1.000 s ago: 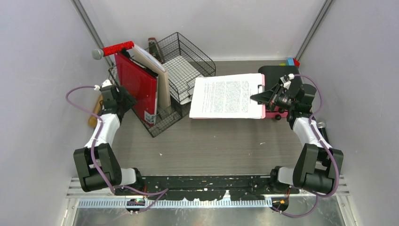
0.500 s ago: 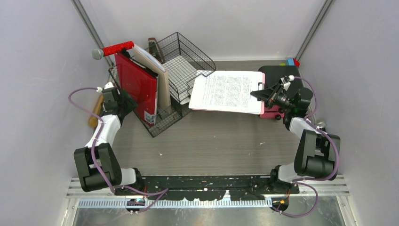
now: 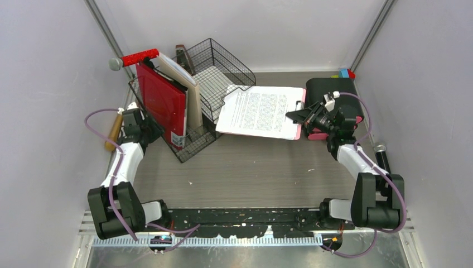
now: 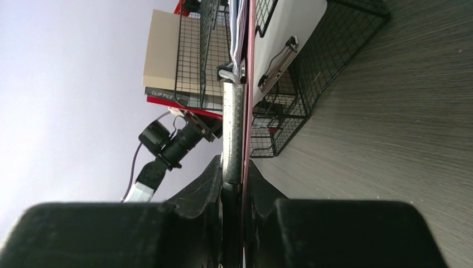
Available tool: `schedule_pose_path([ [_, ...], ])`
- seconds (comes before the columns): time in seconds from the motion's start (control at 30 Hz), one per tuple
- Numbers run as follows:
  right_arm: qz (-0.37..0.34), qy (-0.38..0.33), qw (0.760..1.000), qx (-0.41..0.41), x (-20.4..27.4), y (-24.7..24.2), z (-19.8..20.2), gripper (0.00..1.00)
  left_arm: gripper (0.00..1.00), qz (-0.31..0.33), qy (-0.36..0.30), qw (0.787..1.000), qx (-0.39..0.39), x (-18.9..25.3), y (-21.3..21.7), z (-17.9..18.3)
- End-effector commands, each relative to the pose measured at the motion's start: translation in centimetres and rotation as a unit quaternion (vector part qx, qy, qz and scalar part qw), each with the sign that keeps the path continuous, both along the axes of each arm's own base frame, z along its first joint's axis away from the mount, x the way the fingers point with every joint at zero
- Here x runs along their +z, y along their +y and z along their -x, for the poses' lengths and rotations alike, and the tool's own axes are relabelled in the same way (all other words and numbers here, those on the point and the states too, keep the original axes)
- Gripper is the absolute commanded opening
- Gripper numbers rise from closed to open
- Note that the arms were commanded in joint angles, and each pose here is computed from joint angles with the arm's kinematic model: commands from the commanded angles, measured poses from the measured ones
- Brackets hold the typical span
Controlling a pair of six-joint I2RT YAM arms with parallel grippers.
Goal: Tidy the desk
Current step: Place the folder in the storage box.
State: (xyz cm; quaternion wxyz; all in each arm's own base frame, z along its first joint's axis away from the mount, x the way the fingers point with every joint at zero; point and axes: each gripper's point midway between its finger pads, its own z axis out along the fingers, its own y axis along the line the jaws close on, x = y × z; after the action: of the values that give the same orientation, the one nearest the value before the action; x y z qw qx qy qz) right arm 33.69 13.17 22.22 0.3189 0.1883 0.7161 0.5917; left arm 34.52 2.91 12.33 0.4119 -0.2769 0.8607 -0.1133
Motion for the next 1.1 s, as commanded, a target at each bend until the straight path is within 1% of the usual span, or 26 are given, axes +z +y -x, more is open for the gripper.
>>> schedule_pose_path([
  [0.0, 0.037, -0.052, 0.992, -0.111, 1.6, -2.7, -2.6, 0.0, 0.36, 0.025, -0.002, 1.0, -0.011, 0.5, -1.5, 1.1],
  [0.3, 0.007, -0.047, 0.987, -0.153, 1.6, -3.5, -2.1, 0.0, 0.31, 0.062, 0.008, 0.998, -0.014, 0.9, -3.4, 2.3],
  [0.6, -0.024, -0.071, 0.979, -0.188, 4.2, -5.5, -1.8, 0.0, 0.31, 0.064, 0.004, 0.997, -0.033, 1.2, -4.6, 3.8],
  [0.83, -0.036, -0.079, 0.974, -0.208, 5.1, -6.8, -1.7, 0.0, 0.3, 0.066, 0.002, 0.997, -0.041, 1.4, -4.9, 3.8],
  [1.07, -0.043, -0.081, 0.974, -0.207, 5.9, -7.2, -1.6, 0.0, 0.3, 0.06, -0.005, 0.997, -0.039, 1.6, -4.8, 3.8],
])
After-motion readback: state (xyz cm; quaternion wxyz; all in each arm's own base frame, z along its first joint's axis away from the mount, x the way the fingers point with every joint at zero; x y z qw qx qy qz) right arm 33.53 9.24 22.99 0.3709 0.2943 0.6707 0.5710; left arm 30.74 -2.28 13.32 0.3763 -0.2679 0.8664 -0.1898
